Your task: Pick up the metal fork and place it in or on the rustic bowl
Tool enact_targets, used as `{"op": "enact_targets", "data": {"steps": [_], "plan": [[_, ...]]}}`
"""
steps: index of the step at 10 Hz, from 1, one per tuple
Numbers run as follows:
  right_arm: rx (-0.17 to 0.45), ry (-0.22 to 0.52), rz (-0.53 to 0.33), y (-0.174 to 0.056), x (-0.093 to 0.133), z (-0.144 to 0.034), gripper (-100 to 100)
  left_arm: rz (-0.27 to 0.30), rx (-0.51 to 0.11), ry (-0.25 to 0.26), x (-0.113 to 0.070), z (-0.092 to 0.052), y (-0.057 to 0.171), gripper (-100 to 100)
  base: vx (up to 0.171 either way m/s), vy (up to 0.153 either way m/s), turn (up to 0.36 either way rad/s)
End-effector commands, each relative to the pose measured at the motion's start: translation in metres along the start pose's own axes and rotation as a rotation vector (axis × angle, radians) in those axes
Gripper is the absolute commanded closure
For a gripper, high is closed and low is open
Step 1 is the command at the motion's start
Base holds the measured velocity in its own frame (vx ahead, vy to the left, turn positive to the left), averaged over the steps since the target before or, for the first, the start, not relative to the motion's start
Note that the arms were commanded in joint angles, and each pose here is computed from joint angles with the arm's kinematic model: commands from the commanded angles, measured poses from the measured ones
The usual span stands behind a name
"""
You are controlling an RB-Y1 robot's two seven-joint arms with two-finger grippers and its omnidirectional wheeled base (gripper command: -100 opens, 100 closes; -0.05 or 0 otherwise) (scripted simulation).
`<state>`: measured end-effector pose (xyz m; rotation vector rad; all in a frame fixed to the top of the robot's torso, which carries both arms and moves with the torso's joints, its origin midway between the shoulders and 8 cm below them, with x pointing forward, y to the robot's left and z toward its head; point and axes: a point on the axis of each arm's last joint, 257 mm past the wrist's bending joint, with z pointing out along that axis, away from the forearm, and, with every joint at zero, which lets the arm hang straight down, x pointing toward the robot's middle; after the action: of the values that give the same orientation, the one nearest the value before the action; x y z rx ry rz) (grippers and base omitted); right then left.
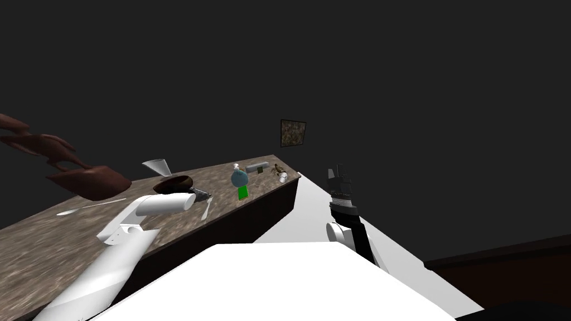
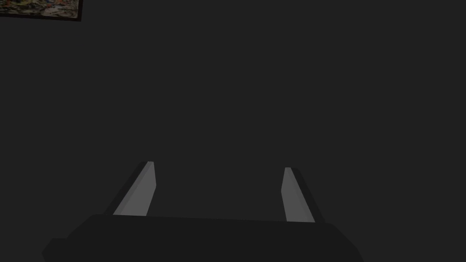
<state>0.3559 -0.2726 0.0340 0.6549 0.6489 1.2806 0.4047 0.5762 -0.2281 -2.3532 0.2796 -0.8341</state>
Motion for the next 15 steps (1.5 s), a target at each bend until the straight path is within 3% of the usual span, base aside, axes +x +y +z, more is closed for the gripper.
{"op": "enact_targets", "data": {"steps": [1, 2, 3, 5, 6, 7, 8, 9, 10, 11, 12, 13, 14, 15], "plan": [[0.000, 0.000, 0.000, 0.000, 0.000, 0.000, 0, -0.067, -0.008, -0.061, -0.016, 0.004, -0.008, -100, 0.013, 0.000, -0.170], [0.000, 0.000, 0.000, 0.000, 0.000, 0.000, 0, -0.067, -0.018, -0.083, -0.022, 0.004, -0.006, -100, 0.015, 0.007, -0.095], [0.000, 0.000, 0.000, 0.000, 0.000, 0.000, 0, -0.131, -0.017, -0.120, -0.031, 0.007, -0.015, -100, 0.023, 0.006, -0.139], [0.000, 0.000, 0.000, 0.000, 0.000, 0.000, 0, -0.134, -0.032, -0.156, -0.040, 0.006, -0.011, -100, 0.012, 0.006, -0.034], [0.000, 0.000, 0.000, 0.000, 0.000, 0.000, 0, -0.200, -0.037, -0.208, -0.054, 0.007, -0.017, -100, 0.012, 0.000, -0.124], [0.000, 0.000, 0.000, 0.000, 0.000, 0.000, 0, -0.200, -0.045, -0.227, -0.058, 0.006, -0.014, -100, 0.014, 0.006, -0.095], [0.000, 0.000, 0.000, 0.000, 0.000, 0.000, 0, -0.265, -0.047, -0.271, -0.070, 0.007, -0.020, -100, 0.022, 0.007, -0.132], [0.000, 0.000, 0.000, 0.000, 0.000, 0.000, 0, -0.266, -0.057, -0.296, -0.075, 0.006, -0.017, -100, 0.020, 0.010, -0.060], [0.000, 0.000, 0.000, 0.000, 0.000, 0.000, 0, -0.329, -0.059, -0.339, -0.086, 0.006, -0.021, -100, 0.023, 0.010, -0.117], [0.000, 0.000, 0.000, 0.000, 0.000, 0.000, 0, -0.330, -0.069, -0.364, -0.092, 0.004, -0.017, -100, 0.021, 0.009, -0.072], [0.000, 0.000, 0.000, 0.000, 0.000, 0.000, 0, -0.391, -0.072, -0.405, -0.102, 0.004, -0.020, -100, 0.025, 0.005, -0.089], [0.000, 0.000, 0.000, 0.000, 0.000, 0.000, 0, -0.391, -0.082, -0.430, -0.107, 0.001, -0.017, -100, 0.020, 0.006, -0.054], [0.000, 0.000, 0.000, 0.000, 0.000, 0.000, 0, -0.450, -0.087, -0.476, -0.118, 0.000, -0.017, -100, 0.020, 0.005, -0.131], [0.000, 0.000, 0.000, 0.000, 0.000, 0.000, 0, -0.450, -0.095, -0.495, -0.121, -0.003, -0.015, -100, 0.018, 0.008, -0.053]]}}
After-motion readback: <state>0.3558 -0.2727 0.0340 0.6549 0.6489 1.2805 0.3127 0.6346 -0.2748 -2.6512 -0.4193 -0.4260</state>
